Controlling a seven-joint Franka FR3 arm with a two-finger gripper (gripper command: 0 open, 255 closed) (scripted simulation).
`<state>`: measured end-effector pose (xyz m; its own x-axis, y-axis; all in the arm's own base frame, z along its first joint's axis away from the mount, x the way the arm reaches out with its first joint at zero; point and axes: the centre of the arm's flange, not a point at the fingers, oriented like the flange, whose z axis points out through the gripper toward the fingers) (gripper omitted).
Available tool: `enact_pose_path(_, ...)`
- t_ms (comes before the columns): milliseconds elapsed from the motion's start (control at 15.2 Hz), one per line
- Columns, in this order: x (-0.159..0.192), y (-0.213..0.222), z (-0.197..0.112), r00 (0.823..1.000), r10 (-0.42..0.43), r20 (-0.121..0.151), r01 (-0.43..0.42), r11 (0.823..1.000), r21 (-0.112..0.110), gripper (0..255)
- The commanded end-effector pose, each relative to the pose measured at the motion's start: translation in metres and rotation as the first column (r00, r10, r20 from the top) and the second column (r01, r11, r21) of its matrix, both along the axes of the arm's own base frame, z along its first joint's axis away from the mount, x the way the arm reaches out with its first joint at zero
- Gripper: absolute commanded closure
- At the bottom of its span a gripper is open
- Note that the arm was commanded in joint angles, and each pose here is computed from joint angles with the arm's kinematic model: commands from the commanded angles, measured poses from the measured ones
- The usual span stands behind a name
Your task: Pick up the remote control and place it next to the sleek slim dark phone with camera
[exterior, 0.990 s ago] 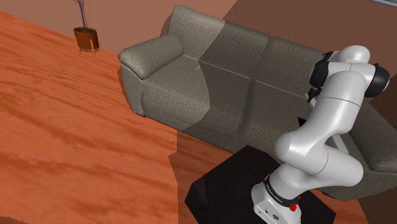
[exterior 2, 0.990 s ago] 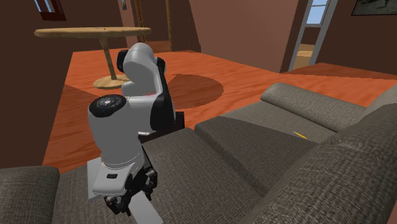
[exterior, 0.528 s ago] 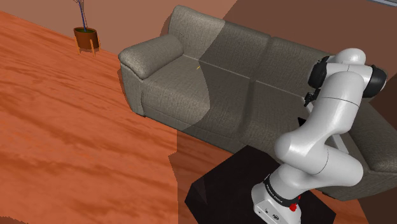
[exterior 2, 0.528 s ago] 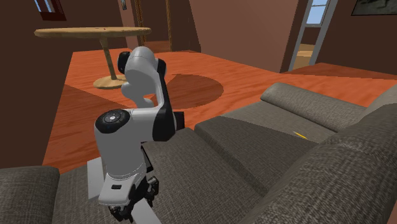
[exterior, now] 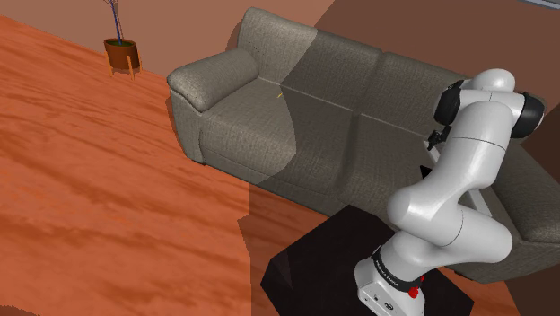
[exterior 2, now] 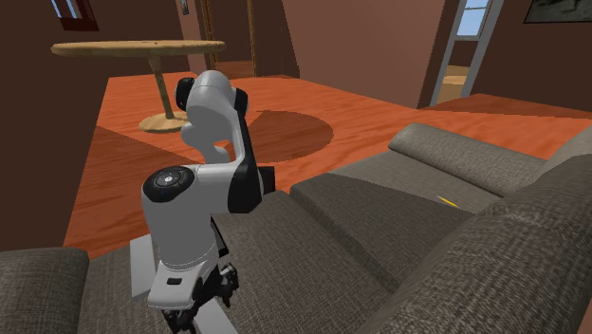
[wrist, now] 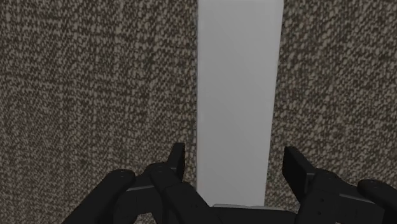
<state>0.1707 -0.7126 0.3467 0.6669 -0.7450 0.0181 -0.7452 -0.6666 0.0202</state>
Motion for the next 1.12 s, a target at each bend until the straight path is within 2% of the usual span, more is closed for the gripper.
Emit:
enact_pose_path(0,0.000,0.000,0.000,1.000,0.000,0.000,0.000,1.000,0.000,0)
enact_pose_path(264,0.000,0.000,0.000,1.000,0.000,0.000,0.000,1.000,0.000,0)
enact_pose_path(528,0.000,0.001,0.050,1.000,0.000,0.000,0.000,1.000,0.000,0)
enact_pose_path(1056,0.000,0.001,0.050,1.000,0.000,0.000,0.000,1.000,0.000,0)
